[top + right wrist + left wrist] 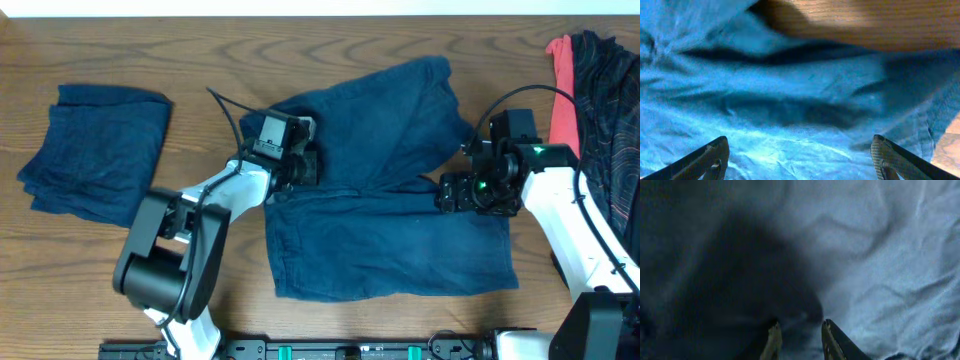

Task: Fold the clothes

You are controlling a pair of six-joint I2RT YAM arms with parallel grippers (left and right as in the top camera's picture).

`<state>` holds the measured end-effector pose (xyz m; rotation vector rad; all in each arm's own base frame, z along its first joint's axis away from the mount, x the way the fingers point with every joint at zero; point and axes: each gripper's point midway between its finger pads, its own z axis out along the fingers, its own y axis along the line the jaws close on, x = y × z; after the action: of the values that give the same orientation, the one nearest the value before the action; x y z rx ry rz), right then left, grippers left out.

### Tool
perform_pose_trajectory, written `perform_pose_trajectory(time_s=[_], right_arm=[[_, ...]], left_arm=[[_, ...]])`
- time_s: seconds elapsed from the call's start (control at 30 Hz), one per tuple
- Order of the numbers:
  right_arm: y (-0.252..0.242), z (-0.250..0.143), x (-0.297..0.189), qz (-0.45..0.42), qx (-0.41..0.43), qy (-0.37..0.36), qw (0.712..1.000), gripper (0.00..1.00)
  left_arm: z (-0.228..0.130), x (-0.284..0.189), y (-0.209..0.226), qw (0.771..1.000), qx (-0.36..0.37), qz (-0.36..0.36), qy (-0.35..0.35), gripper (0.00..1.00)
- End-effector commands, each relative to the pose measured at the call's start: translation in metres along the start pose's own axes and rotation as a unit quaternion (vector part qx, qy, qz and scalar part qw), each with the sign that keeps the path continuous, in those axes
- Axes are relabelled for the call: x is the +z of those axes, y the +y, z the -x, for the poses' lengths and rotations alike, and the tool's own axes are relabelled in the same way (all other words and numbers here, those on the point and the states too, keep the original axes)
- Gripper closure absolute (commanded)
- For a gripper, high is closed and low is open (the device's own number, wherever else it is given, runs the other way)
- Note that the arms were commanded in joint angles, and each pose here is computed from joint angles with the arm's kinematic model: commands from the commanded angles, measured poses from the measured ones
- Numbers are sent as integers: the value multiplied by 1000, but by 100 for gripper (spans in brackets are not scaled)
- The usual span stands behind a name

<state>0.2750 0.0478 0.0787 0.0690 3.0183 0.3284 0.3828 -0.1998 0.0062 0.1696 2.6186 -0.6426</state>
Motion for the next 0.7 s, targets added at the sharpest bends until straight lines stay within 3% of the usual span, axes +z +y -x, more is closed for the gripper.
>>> perform_pose_trajectory(time_s=[0.0, 0.1, 0.2, 0.47, 0.6, 0.67], right_arm=[[4, -2, 2, 5, 3, 2, 1000, 11], [4, 1, 2, 6, 6, -3, 1000, 11], [4, 2, 2, 6, 6, -6, 1000, 11], [4, 5, 2, 7, 4, -12, 1000, 11], [3, 3, 2, 4, 5, -9, 1000, 10], [0, 4, 2, -5, 5, -10, 1000, 8]], left_arm=[[4, 21, 22, 999, 6, 43, -21, 70], [27, 30, 30, 995, 15, 59, -77, 63], [46, 33, 32, 991, 21, 62, -115, 62], [101, 13, 21, 989, 15, 44, -142, 62], [101, -19, 10, 994, 1, 45, -95, 47], [91, -43, 8, 996, -7, 55, -71, 35]])
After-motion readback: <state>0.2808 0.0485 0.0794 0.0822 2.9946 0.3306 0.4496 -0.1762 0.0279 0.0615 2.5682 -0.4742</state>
